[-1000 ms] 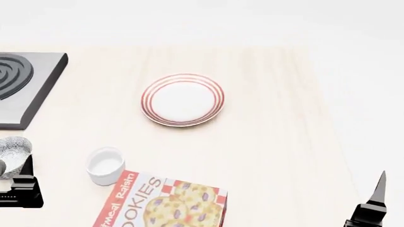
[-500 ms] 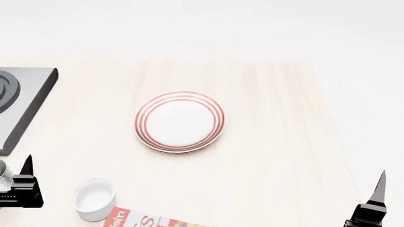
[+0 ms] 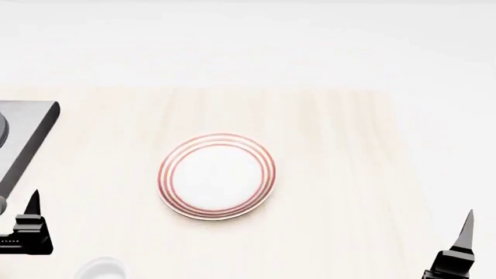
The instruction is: Pick the akita bowl next to the ramekin and place it on the plate.
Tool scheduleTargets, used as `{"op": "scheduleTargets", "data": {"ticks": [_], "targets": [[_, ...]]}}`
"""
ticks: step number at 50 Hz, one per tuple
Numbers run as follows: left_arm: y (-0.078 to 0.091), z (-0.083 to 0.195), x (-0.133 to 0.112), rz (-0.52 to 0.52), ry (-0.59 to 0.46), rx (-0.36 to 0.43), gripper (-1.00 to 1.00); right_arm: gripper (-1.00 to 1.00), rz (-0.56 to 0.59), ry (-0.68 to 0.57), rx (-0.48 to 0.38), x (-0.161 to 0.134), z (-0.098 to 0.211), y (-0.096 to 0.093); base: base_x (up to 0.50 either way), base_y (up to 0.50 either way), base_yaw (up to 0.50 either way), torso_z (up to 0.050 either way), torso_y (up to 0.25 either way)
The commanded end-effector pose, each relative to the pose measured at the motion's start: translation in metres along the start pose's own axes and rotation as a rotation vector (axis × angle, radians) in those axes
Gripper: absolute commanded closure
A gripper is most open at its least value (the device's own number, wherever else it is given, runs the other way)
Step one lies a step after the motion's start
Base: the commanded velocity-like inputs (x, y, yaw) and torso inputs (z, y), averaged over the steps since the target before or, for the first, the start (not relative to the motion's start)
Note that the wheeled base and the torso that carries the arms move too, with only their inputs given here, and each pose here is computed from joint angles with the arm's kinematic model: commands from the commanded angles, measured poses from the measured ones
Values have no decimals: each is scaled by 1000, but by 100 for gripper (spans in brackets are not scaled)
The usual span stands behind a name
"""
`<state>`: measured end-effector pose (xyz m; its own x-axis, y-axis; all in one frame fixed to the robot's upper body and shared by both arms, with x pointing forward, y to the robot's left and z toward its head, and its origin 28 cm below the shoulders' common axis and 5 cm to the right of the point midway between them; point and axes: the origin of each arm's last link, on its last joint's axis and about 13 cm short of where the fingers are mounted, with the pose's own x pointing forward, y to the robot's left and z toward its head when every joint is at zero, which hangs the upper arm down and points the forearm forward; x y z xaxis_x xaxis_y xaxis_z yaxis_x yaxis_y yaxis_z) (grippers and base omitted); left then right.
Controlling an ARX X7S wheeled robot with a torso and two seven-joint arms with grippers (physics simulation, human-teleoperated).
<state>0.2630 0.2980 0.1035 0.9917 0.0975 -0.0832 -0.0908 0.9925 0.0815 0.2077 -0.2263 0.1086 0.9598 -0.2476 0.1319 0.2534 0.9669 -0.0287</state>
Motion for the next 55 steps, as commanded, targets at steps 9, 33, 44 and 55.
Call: {"op": "scheduleTargets", "data": {"ticks": [9, 33, 44, 55], "targets": [[0, 1, 0, 1, 0, -1, -100, -100, -2, 4, -3, 0, 0, 0, 248, 0, 0, 0, 0], [1, 9, -2, 2, -21, 7, -100, -100, -2, 14, 8, -2, 1, 1, 63, 0, 0, 0, 0], [-3, 69, 11, 13, -31, 4, -100, -100, -2, 14, 8, -2, 1, 1, 0, 0, 0, 0, 0], [-18, 131, 32, 58, -20, -14, -100, -100, -2, 13, 9, -2, 0, 1, 0, 0, 0, 0, 0]]}}
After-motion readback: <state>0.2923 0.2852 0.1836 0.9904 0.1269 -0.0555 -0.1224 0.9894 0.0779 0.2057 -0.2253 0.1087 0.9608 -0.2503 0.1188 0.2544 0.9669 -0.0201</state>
